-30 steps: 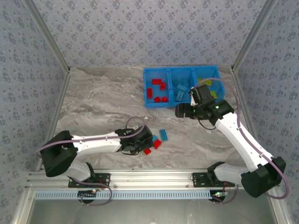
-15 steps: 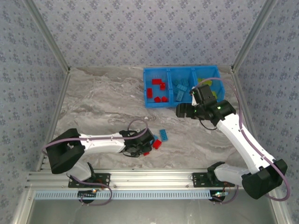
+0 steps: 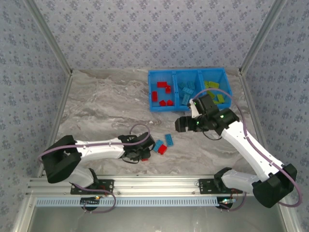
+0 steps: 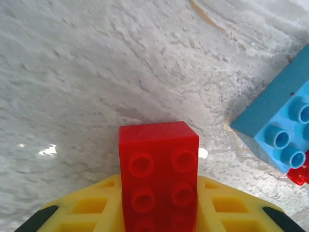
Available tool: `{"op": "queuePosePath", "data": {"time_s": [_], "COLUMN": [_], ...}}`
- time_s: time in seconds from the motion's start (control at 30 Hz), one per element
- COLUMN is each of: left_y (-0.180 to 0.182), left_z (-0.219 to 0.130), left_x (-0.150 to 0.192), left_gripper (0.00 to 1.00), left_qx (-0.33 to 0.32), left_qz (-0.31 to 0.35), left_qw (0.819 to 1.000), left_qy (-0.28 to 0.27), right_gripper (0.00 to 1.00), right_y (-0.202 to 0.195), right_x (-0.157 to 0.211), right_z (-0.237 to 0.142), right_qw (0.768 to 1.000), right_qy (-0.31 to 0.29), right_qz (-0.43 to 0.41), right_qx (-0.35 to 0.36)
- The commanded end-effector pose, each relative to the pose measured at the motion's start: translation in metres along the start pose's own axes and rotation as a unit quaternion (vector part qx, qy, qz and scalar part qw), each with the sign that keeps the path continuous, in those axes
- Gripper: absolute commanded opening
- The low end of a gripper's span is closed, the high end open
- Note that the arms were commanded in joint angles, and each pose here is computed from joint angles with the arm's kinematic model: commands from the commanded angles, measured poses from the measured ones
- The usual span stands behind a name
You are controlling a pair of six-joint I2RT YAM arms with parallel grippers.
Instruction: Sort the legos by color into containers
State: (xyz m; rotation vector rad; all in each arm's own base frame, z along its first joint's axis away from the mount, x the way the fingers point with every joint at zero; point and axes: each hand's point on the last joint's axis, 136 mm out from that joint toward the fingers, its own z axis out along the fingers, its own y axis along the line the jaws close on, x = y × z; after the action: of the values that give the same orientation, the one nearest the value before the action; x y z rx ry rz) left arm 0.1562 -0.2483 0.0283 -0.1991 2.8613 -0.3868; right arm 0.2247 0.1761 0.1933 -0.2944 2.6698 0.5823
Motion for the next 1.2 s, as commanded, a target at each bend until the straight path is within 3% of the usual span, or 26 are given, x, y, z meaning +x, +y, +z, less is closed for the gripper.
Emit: {"op": "queuePosePath", "data": {"time_s": [0.0, 0.27, 0.43, 0.57, 0.73, 0.9, 0.97, 1.07, 1.17], "left_y": [-0.004, -0.058, -0.093, -0.134, -0.162, -0.172, -0.174, -0.18, -0.182], "left_z": [-0.02, -0.08, -0.105, -0.108, -0.076, -0.036, -0.019, -0.015, -0.027], "left_x": [-0.019, -0.109, -0.19, -0.247, -0.303, -0.327, -0.327, -0.329, -0.331], "left_gripper": [0.21, 0.15, 0.15, 0.15, 0.16, 0.23, 0.31, 0.45, 0.48], "left_qx": [0.03, 0.121, 0.121, 0.139, 0.119, 0.065, 0.053, 0.059, 0.063], "left_qz": [0.04, 0.123, 0.133, 0.14, 0.139, 0.149, 0.149, 0.149, 0.15], "left_qw": [0.998, 0.975, 0.962, 0.956, 0.96, 0.971, 0.976, 0.977, 0.974], "left_qy": [-0.036, -0.137, -0.204, -0.219, -0.213, -0.176, -0.151, -0.143, -0.155], "right_gripper": [0.9, 0.9, 0.92, 0.93, 0.93, 0.93, 0.93, 0.93, 0.94], "right_y": [0.034, 0.038, 0.027, 0.021, 0.01, 0.001, -0.002, -0.005, -0.009], "right_x": [0.037, 0.017, -0.007, -0.013, -0.007, 0.001, 0.003, 0.006, 0.008], "right_z": [0.0, -0.011, -0.029, -0.037, -0.041, -0.046, -0.048, -0.051, -0.054], "right_qw": [0.994, 0.996, 0.994, 0.993, 0.993, 0.991, 0.99, 0.99, 0.989], "right_qy": [0.056, -0.032, -0.103, -0.12, -0.118, -0.128, -0.134, -0.137, -0.139], "right_qz": [-0.044, -0.027, -0.023, -0.011, 0.005, 0.021, 0.027, 0.031, 0.035], "right_qx": [-0.084, -0.073, -0.035, -0.014, 0.009, 0.019, 0.019, 0.023, 0.032]}}
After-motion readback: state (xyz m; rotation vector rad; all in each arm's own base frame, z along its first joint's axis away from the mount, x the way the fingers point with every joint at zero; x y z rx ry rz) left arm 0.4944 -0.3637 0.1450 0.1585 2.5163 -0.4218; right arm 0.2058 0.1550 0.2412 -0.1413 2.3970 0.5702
